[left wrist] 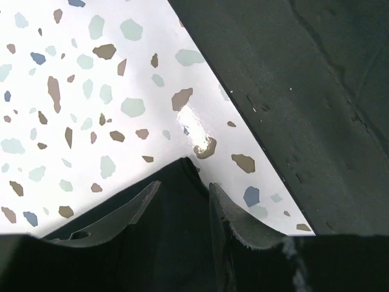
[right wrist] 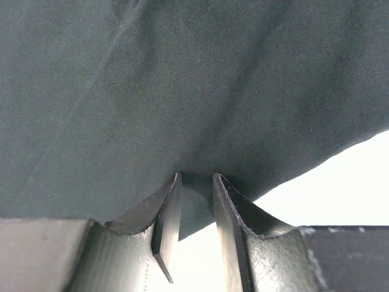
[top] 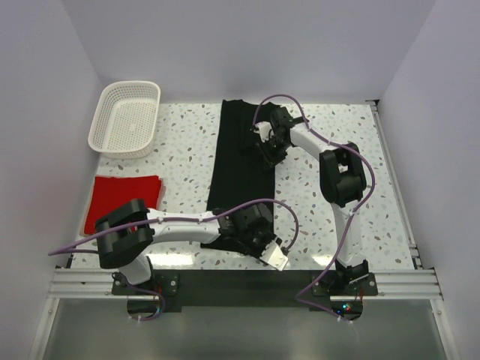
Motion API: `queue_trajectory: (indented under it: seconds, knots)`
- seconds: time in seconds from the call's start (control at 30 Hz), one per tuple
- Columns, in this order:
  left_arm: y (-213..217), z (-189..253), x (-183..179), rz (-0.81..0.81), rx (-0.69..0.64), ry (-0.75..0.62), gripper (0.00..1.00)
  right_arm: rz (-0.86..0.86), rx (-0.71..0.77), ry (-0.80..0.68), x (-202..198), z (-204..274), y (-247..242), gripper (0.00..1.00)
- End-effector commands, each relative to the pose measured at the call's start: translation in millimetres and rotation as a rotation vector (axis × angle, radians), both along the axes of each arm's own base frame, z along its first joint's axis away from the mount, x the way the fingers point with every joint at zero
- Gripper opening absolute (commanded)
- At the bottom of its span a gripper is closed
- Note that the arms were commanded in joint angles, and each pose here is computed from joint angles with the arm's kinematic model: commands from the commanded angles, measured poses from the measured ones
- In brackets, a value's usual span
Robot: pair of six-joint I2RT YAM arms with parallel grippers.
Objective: Fold and stack the t-shirts
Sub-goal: Fold the tshirt
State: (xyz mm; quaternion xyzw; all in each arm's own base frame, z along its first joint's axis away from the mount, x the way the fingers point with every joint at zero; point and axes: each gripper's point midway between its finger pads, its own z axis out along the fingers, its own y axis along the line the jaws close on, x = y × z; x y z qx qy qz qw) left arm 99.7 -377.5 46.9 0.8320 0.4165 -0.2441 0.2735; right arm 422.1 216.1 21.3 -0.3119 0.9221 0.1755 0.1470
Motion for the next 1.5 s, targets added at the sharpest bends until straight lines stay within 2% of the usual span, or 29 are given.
queue_trajectory:
  seconds: [0.0,0.17,0.23,0.3,0.37,0.5,0.67,0.73,0.97,1.13,1.17,1.2,1.3,1.43,1.47]
  knots:
    - [-23.8,15.7,8.2,-0.005,-0.076,-0.031,0.42,-0.006,-0.014,-0.013,4.9,-14.6,-3.9,0.32]
    - [-28.3,4.3,8.9,-0.013,-0.059,-0.023,0.43,-0.007,-0.025,-0.014,6.9,-17.4,-5.8,0.31]
    - [-28.9,0.0,7.3,-0.023,-0.057,-0.016,0.47,-0.008,-0.028,-0.015,7.9,-17.4,-6.8,0.31]
    - [-27.4,-8.4,7.6,-0.022,-0.039,-0.015,0.45,-0.007,-0.031,-0.013,8.8,-18.6,-7.6,0.31]
    - [-23.4,-18.3,8.6,-0.028,-0.014,-0.022,0.41,-0.005,-0.033,-0.014,10.6,-17.9,-7.4,0.31]
    - [-16.6,-29.9,7.6,-0.03,0.016,-0.013,0.24,-0.001,-0.038,-0.011,10.5,-19.7,-7.9,0.31]
    - [-12.3,-37.4,7.1,-0.011,0.041,-0.001,0.12,0.0,-0.044,-0.001,9.2,-24.5,-9.6,0.3]
    - [-11.7,-36.7,6.2,-0.009,0.042,0.005,0.0,-0.001,-0.047,-0.001,10.3,-26.9,-10.6,0.3]
    - [-8.6,-21.6,-29.4,-0.11,0.008,0.027,0.0,-0.002,-0.076,0.002,20.5,-41.4,-17.7,0.25]
    - [-8.4,-29.8,-28.0,-0.09,0.025,0.024,0.0,0.002,-0.083,0.005,23.9,-42.5,-21.3,0.24]
    - [-9.3,-29.2,-27.0,-0.084,0.023,0.022,0.03,0.007,-0.077,0.004,23.8,-40.2,-21.3,0.25]
    - [-11.4,-25.8,-26.3,-0.079,0.011,0.027,0.15,0.016,-0.066,0.003,22.8,-36.0,-18.8,0.25]
    - [-17.2,-4.8,-25.8,-0.044,-0.024,0.06,0.33,0.046,0.012,-0.012,19.8,-11.8,-7.5,0.3]
    - [-14.3,28.2,-29.0,-0.006,-0.061,0.126,0.39,0.09,0.104,-0.057,16.4,33.4,5.5,0.37]
    - [-10.2,45.5,-19.2,0.026,-0.099,0.134,0.39,0.111,0.135,-0.051,10.3,44.2,9.2,0.38]
